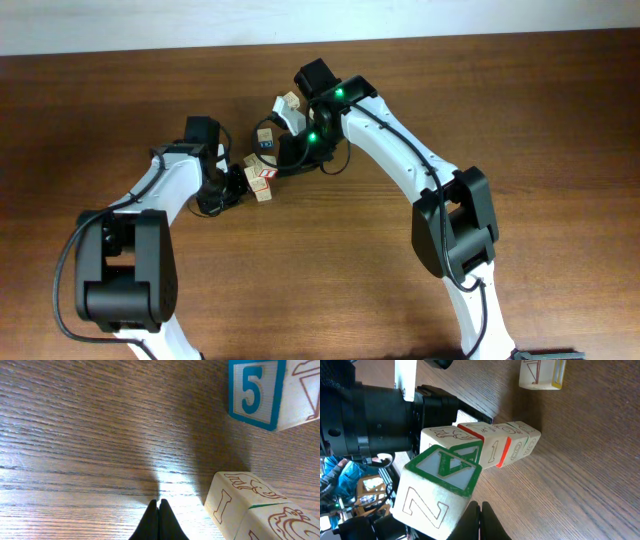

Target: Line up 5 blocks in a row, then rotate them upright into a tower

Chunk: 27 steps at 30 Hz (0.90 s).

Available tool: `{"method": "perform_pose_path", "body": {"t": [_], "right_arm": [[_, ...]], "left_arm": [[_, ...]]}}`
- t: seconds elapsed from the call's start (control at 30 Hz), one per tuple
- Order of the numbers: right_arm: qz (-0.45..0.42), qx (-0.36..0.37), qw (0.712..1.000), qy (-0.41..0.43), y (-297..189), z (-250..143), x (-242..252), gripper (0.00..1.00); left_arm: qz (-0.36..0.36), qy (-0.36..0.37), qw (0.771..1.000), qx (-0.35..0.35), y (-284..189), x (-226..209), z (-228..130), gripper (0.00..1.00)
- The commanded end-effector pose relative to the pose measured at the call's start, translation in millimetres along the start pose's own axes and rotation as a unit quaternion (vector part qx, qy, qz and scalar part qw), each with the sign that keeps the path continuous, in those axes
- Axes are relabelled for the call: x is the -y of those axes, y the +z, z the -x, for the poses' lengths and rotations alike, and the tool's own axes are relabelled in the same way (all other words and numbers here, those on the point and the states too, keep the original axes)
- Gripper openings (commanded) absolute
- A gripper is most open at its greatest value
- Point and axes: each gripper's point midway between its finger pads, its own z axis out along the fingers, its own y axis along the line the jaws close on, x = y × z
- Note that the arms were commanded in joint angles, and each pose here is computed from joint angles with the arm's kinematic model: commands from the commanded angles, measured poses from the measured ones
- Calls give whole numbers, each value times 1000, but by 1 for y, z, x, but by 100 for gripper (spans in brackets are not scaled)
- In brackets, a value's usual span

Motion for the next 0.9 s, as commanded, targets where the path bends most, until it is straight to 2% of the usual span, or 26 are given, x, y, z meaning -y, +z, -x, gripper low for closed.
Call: {"method": "perform_pose_path", "body": {"t": [0.0,0.63,0.87], "right_arm": [[0,-6,1000,-4,6,-3,-3,4],[-3,-2,1000,-27,6,1,-16,4],[-53,1,998,-47,8,4,-19,4]], "left_arm": [[-2,-4,1000,14,-9,3,6,0],[-2,-4,1000,14,-9,3,6,0],[-2,-4,1000,14,-9,3,6,0]]}}
